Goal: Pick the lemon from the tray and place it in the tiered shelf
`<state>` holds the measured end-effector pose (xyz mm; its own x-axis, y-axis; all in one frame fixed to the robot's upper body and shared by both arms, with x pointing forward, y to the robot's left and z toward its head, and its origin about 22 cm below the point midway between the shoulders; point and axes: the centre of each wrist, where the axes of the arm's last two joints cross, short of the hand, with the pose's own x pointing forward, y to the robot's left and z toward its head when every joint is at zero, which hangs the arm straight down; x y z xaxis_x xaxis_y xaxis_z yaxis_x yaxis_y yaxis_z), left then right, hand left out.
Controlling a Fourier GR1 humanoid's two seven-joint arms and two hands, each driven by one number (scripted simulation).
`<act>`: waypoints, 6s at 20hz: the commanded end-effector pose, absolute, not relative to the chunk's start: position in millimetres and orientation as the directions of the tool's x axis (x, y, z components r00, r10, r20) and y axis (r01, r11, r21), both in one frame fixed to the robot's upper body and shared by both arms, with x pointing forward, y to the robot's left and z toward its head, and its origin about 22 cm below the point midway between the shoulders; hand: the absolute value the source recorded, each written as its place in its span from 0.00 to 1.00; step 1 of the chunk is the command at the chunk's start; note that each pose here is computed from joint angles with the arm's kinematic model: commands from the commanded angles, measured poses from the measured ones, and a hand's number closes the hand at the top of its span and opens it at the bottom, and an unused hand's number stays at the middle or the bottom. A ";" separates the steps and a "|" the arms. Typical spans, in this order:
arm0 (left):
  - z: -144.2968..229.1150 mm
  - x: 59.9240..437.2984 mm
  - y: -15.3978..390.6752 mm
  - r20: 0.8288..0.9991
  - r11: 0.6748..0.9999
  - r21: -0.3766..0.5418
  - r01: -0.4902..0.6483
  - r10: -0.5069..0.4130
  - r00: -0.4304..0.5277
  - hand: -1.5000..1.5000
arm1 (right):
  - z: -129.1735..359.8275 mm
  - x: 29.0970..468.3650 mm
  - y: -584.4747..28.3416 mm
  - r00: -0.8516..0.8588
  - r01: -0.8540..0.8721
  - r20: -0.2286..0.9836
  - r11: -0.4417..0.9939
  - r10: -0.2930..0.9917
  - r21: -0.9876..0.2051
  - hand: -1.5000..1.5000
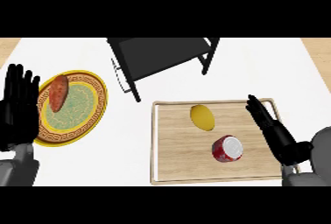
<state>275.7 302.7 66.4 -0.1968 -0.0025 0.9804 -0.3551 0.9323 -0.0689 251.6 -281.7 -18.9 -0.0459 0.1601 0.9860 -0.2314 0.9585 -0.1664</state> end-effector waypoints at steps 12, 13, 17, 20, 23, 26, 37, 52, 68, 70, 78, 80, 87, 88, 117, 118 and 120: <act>-29.7 238.3 266.6 0.939 0.963 0.235 0.135 -0.260 0.223 0.50 | 21.0 292.1 -308.7 0.135 0.265 0.943 0.906 0.303 -0.329 0.00; -37.5 227.9 260.5 0.938 0.961 0.246 0.127 -0.269 0.217 0.50 | 31.1 297.2 -299.2 0.096 0.210 0.955 0.932 0.282 -0.296 0.00; -41.3 243.6 257.7 0.935 0.960 0.252 0.122 -0.274 0.224 0.50 | 51.4 285.9 -287.0 -0.019 0.038 0.931 0.930 0.365 -0.365 0.00; -40.9 220.4 278.7 0.934 0.959 0.244 0.143 -0.272 0.231 0.50 | 79.5 284.9 -274.2 -0.004 -0.060 0.912 0.910 0.411 -0.411 0.00; -29.0 237.5 269.9 0.931 0.959 0.255 0.126 -0.279 0.236 0.50 | 106.3 289.7 -234.8 0.061 -0.192 0.868 0.859 0.493 -0.475 0.00; -25.7 241.2 262.2 0.938 0.955 0.257 0.149 -0.284 0.200 0.50 | 126.9 298.2 -222.6 0.144 -0.269 0.732 0.738 0.666 -0.619 0.00; -22.3 250.8 259.4 0.935 0.957 0.239 0.167 -0.273 0.227 0.50 | 150.2 306.0 -115.8 0.228 -0.265 0.151 0.211 0.962 -0.941 0.00; -40.2 236.5 262.0 0.938 0.962 0.244 0.123 -0.266 0.221 0.50 | 109.3 318.3 -56.0 0.332 -0.443 0.089 0.238 0.939 -0.865 0.00; -19.5 246.5 269.4 0.937 0.960 0.246 0.132 -0.270 0.220 0.50 | 86.7 316.5 -59.4 0.349 -0.428 -0.029 0.132 0.937 -0.894 0.00; -27.9 243.6 266.4 0.939 0.960 0.228 0.162 -0.261 0.223 0.50 | 81.0 333.3 -54.3 0.357 -0.460 -0.067 0.113 0.932 -0.881 0.00; -21.0 245.1 276.6 0.940 0.963 0.227 0.144 -0.256 0.228 0.50 | 57.9 329.3 -73.2 0.371 -0.456 -0.072 0.114 0.926 -0.883 0.00; -43.6 235.5 284.6 0.937 0.958 0.247 0.146 -0.275 0.217 0.50 | 62.0 334.4 -81.6 0.345 -0.472 -0.082 0.097 0.935 -0.876 0.00; -16.4 247.3 268.4 0.940 0.962 0.228 0.151 -0.258 0.223 0.50 | 35.7 344.5 -76.2 0.350 -0.496 -0.080 0.112 0.933 -0.861 1.00; -49.0 220.5 265.5 0.942 0.962 0.228 0.152 -0.257 0.217 0.50 | 24.6 327.8 -90.0 0.314 -0.481 -0.026 0.135 0.949 -0.866 1.00; -34.2 238.0 278.4 0.934 0.961 0.238 0.138 -0.266 0.238 0.50 | 150.9 304.2 -181.7 -0.050 -0.082 0.214 0.209 0.976 -0.974 1.00; -35.0 231.3 270.5 0.941 0.966 0.217 0.141 -0.245 0.233 0.50 | 170.2 303.8 -184.1 -0.064 -0.038 0.196 0.194 0.979 -0.980 1.00; -41.4 236.8 260.4 0.933 0.959 0.248 0.134 -0.274 0.232 0.50 | 176.5 300.0 -177.4 -0.072 0.037 0.275 0.278 0.959 -0.960 1.00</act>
